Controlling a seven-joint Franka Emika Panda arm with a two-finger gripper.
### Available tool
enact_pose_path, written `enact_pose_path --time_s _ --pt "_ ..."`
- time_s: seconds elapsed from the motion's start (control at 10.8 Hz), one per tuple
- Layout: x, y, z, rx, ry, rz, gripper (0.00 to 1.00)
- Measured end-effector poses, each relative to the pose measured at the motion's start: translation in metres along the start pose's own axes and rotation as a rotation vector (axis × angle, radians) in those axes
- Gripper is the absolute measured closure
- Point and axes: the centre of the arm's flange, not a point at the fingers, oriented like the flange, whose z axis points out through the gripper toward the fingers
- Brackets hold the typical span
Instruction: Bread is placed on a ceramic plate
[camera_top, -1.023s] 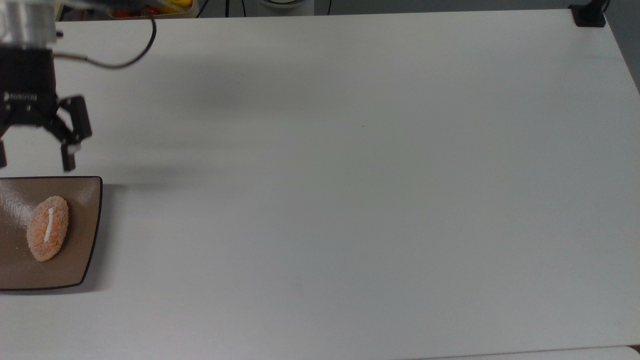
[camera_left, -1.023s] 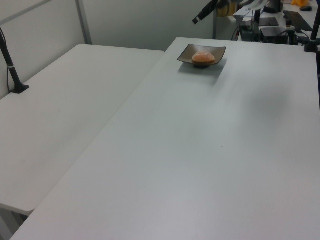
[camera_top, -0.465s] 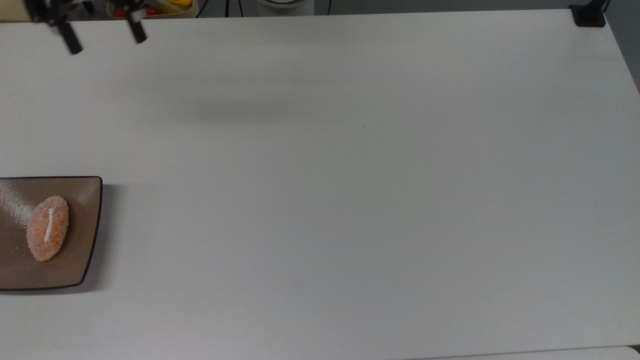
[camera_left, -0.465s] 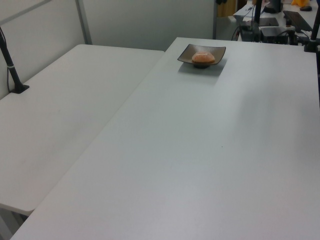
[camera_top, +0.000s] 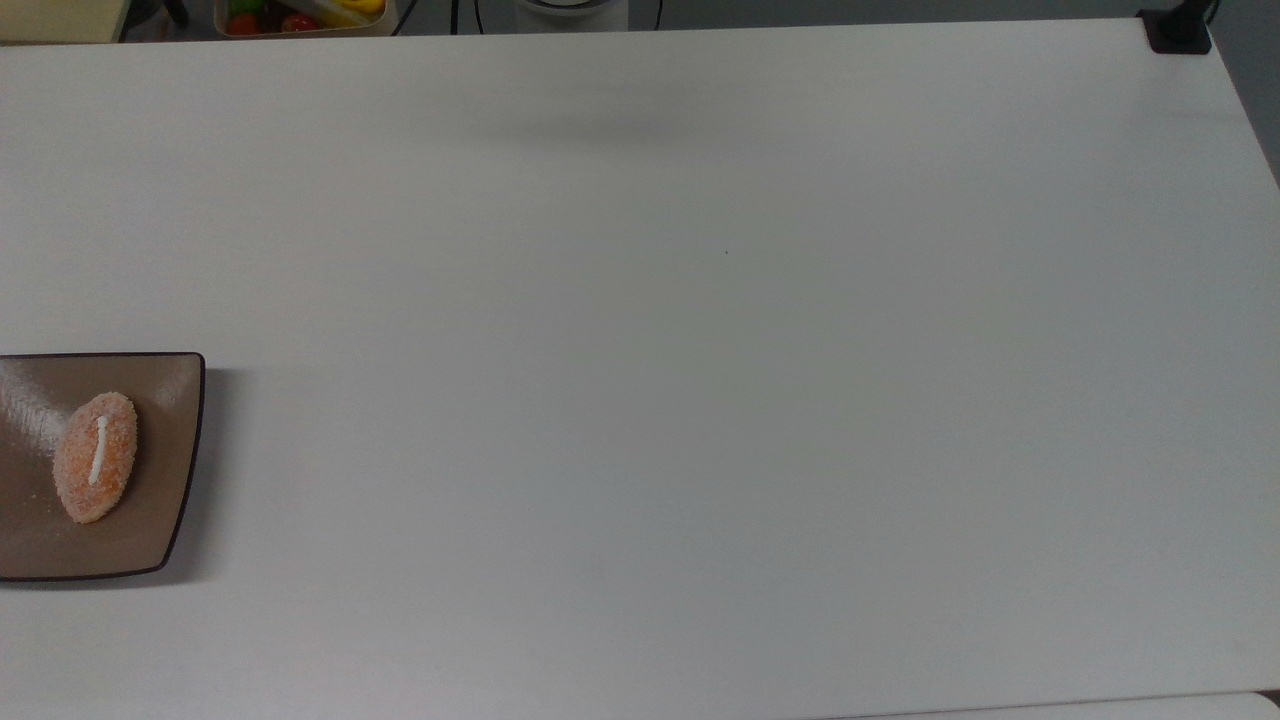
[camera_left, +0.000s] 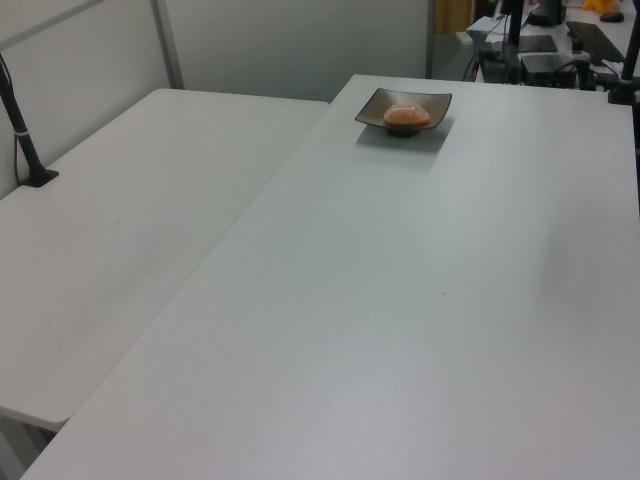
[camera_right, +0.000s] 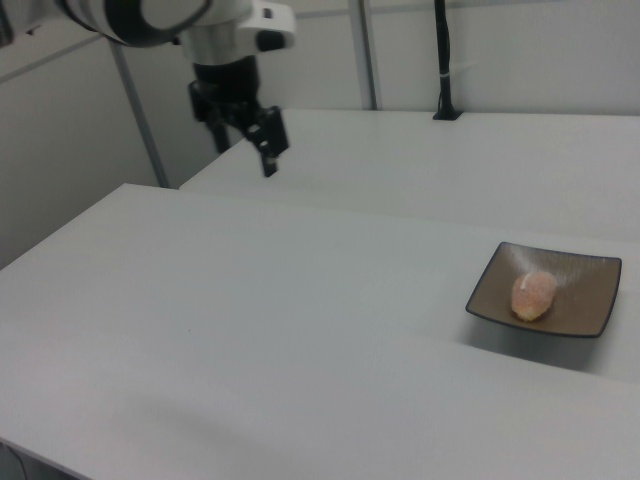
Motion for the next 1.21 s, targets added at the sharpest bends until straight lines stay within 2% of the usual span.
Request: enact_pose_path --time_s 0.09,0.28,0.47,0.74,1.02,1.21 --pt "-0.012 -0.021 0.001 -0.048 -0.055 0.009 0.0" --pt "-0.024 -0.069 0.017 -0.129 -0.105 0.034 0.0" --pt "-0.031 -0.102 0.041 -0.163 -0.142 0.018 0.0" --pt "-0.018 -0.105 0.068 -0.149 -0.074 0.005 0.0" --pt "-0.004 -0.099 0.077 -0.137 -0.014 -0.133 0.0" --pt "-0.003 -0.093 0.076 -0.138 -0.012 -0.154 0.0"
